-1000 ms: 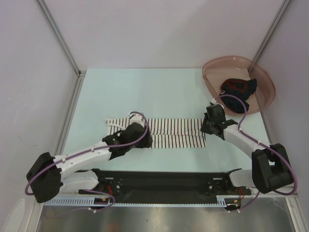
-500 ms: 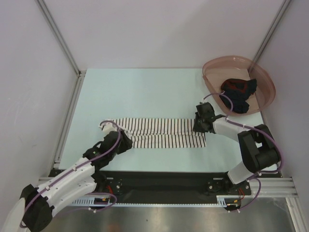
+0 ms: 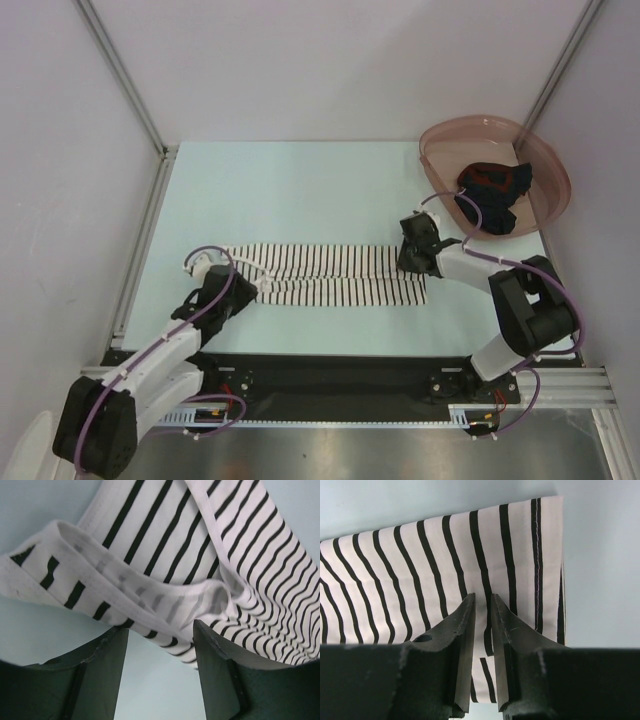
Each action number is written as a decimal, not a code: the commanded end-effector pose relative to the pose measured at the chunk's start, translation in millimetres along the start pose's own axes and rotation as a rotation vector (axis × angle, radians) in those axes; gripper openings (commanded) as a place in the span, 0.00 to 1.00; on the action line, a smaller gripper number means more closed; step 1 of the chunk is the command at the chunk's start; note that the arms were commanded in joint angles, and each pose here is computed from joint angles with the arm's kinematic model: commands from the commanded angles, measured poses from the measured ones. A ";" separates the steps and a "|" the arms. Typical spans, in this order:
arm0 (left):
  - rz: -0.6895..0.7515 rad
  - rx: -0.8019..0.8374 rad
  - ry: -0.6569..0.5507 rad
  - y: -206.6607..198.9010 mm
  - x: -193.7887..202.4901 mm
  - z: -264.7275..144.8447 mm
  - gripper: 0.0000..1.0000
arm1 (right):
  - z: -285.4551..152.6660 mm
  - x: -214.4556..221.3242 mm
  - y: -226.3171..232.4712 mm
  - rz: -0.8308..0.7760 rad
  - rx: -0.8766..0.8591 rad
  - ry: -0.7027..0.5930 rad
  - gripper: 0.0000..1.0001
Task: Fold and stack the tank tops
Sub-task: Fold the tank top
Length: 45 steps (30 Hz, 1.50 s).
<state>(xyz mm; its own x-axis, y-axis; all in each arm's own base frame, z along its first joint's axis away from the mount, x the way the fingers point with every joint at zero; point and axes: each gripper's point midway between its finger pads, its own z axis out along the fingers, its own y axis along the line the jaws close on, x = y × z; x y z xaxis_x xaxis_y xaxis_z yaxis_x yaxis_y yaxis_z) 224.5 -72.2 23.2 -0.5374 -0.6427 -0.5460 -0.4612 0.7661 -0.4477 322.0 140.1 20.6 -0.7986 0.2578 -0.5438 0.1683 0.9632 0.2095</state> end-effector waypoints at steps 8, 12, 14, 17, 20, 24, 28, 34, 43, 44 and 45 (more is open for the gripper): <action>-0.056 -0.013 -0.042 -29.3 -49.6 41.7 0.63 | -21.9 72.3 -9.6 -0.052 0.019 0.112 0.25; -0.053 -0.022 -0.011 -43.2 -55.9 68.4 0.62 | -34.4 95.1 -3.2 -0.071 -0.018 0.139 0.25; -0.027 0.044 0.005 -75.8 -70.5 78.6 0.62 | -42.6 107.3 10.6 -0.083 -0.070 0.155 0.26; 0.011 0.101 0.102 -111.8 -69.7 107.8 0.60 | -50.2 129.1 34.3 -0.120 -0.136 0.190 0.28; 0.043 0.154 0.162 -150.5 -62.3 133.4 0.58 | -54.4 146.7 66.1 -0.167 -0.216 0.220 0.28; 0.128 0.146 0.186 -192.8 -55.9 161.2 0.59 | -58.6 164.6 110.2 -0.241 -0.277 0.245 0.28; 0.240 0.239 0.166 -273.8 -68.4 175.7 0.59 | -69.4 174.2 172.1 -0.300 -0.411 0.257 0.28; 0.373 0.264 0.156 -320.3 -80.6 220.7 0.69 | -77.8 179.9 209.3 -0.326 -0.512 0.291 0.35; 0.480 0.231 0.014 -321.0 -153.5 189.2 1.00 | -110.7 164.0 197.5 -0.338 -0.577 0.234 0.54; 0.497 0.208 -0.022 -313.7 -165.4 169.4 1.00 | -123.1 156.7 200.4 -0.330 -0.618 0.210 0.59; 0.506 0.196 -0.042 -309.8 -170.2 158.6 1.00 | -128.8 155.3 198.0 -0.327 -0.632 0.202 0.62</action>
<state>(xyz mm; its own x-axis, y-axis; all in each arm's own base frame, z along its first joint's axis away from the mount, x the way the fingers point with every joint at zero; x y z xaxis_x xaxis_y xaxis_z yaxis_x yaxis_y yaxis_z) 583.2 -228.5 60.8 -0.7172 -0.2430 -0.6532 -0.0269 0.9462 -0.3225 164.8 361.2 50.2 -0.8764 -0.1263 -0.4646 -0.3661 0.8016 0.4727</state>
